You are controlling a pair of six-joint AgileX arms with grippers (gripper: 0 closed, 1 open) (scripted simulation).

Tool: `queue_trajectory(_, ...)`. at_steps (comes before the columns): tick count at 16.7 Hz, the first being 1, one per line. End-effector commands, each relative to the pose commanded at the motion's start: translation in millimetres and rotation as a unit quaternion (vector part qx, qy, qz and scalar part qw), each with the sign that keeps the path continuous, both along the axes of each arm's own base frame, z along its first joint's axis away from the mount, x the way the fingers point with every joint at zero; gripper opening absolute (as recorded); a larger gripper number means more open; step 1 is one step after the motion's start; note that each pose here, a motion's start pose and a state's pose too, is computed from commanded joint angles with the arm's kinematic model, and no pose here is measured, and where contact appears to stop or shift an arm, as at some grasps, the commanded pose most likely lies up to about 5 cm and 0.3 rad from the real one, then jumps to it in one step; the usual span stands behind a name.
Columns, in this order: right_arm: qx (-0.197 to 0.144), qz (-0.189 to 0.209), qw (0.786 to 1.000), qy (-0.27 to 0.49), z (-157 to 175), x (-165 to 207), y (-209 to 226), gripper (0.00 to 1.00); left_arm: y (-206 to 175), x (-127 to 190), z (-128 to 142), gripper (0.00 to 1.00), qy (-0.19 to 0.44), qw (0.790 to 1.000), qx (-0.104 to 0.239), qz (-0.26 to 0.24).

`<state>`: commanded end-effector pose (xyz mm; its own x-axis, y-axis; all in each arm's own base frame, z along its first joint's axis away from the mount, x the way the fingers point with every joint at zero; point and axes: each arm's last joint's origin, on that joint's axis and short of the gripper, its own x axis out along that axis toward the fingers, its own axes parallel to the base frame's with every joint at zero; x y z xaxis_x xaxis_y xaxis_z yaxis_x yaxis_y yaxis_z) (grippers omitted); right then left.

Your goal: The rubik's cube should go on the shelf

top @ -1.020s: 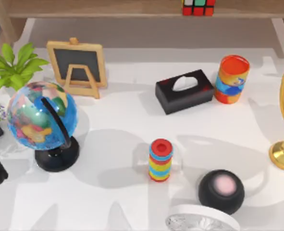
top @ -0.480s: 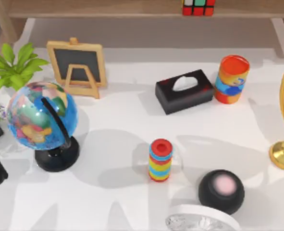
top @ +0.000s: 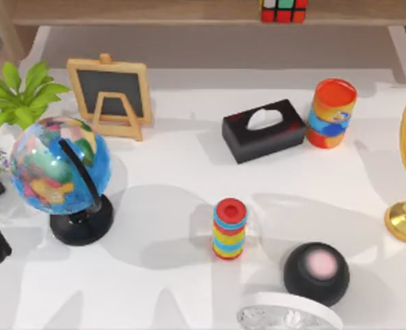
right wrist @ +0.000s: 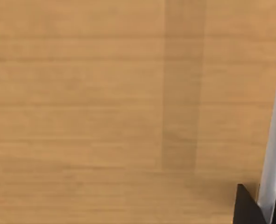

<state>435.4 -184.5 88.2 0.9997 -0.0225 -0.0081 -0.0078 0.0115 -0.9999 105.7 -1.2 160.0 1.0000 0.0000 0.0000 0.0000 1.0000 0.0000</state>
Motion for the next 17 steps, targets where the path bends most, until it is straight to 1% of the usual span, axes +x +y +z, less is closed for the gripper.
queue_trajectory(11, 0.0, 0.0, 1.0, 0.0, 0.0, 0.0, 0.0, 0.98, 0.0, 0.0, 0.0, 1.0, 0.0, 1.0, 0.0, 0.0)
queue_trajectory(12, 0.0, 0.0, 1.0, 0.0, 0.0, 0.0, 0.0, 1.0, 0.0, 0.0, 0.0, 1.0, 0.0, 1.0, 0.0, 0.0)
queue_trajectory(17, 0.0, 0.0, 1.0, 0.0, 0.0, 0.0, 0.0, 1.0, 0.0, 0.0, 0.0, 1.0, 0.0, 1.0, 0.0, 0.0)
